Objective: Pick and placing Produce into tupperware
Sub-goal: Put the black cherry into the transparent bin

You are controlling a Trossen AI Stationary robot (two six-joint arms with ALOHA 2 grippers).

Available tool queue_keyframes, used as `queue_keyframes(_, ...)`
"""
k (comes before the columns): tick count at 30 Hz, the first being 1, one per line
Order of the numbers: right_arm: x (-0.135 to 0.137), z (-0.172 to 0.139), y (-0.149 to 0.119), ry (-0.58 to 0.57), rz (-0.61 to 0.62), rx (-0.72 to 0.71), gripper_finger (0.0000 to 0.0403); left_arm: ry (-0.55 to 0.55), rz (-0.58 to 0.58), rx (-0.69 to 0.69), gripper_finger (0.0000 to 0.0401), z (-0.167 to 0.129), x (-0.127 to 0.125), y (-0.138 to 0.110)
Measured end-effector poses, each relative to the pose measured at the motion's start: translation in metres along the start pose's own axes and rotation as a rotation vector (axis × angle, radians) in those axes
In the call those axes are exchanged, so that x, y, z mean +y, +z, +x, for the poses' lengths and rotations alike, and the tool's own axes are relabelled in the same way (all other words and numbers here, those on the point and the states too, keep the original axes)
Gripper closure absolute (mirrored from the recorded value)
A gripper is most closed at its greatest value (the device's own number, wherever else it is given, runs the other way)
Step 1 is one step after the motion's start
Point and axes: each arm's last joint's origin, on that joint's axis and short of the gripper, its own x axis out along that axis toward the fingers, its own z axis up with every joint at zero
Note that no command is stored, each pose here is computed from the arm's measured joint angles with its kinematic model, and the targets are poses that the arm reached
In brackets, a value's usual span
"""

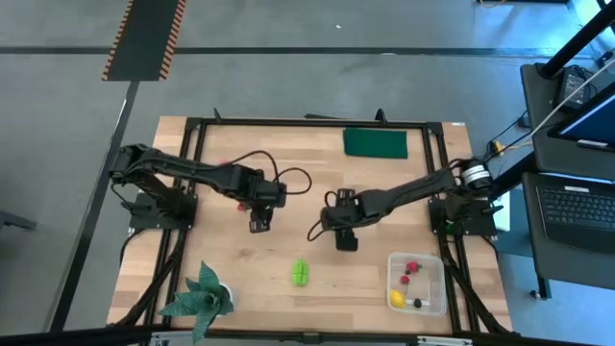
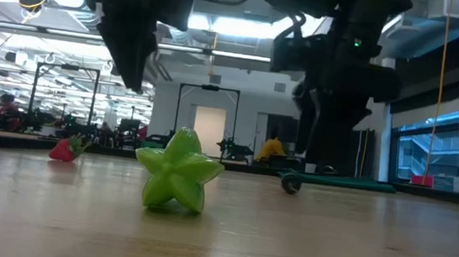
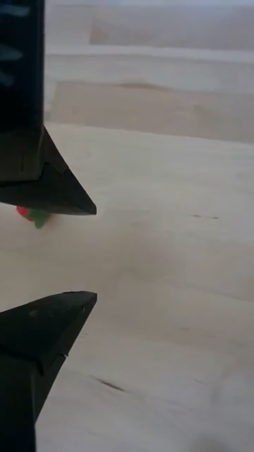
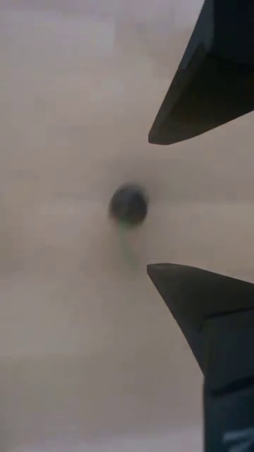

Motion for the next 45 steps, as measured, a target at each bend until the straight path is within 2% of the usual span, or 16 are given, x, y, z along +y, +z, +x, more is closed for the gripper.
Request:
queue_keyframes(3, 0.003, 0.003, 0.003, 0.052, -0.004, -0.02, 0.0111, -0.002, 0.004, 0.006, 0.0222, 0.001, -0.003, -0.002)
queue_keyframes(7, 0.003, 0.003, 0.003, 0.049, -0.058, -0.018, 0.0111, -0.005, 0.019, 0.004, 0.0222, 0.001, -0.008, -0.003)
queue_keyframes(14, 0.003, 0.005, 0.003, 0.042, -0.365, -0.021, 0.0111, -0.009, 0.021, -0.003, 0.0222, 0.0, -0.01, -0.003)
queue_keyframes(18, 0.0, 0.008, 0.002, 0.044, -0.472, -0.002, 0.0111, -0.009, 0.002, -0.004, 0.0222, 0.0, -0.01, -0.003)
queue_keyframes(23, -0.009, 0.009, 0.005, 0.034, -0.509, -0.024, 0.0111, -0.009, -0.017, -0.003, 0.0222, 0.0, -0.01, -0.003)
queue_keyframes(31, -0.027, 0.013, 0.008, 0.046, -0.467, -0.034, 0.0111, -0.012, -0.026, -0.011, 0.0222, 0.0, -0.011, -0.003)
queue_keyframes(40, -0.026, 0.013, 0.008, 0.109, -0.575, -0.055, 0.0111, -0.012, -0.052, -0.011, 0.0222, 0.0, -0.011, -0.003)
queue_keyframes(45, -0.024, 0.023, 0.008, 0.127, -0.618, -0.035, 0.0111, -0.013, -0.055, -0.015, 0.0222, 0.0, -0.01, -0.002)
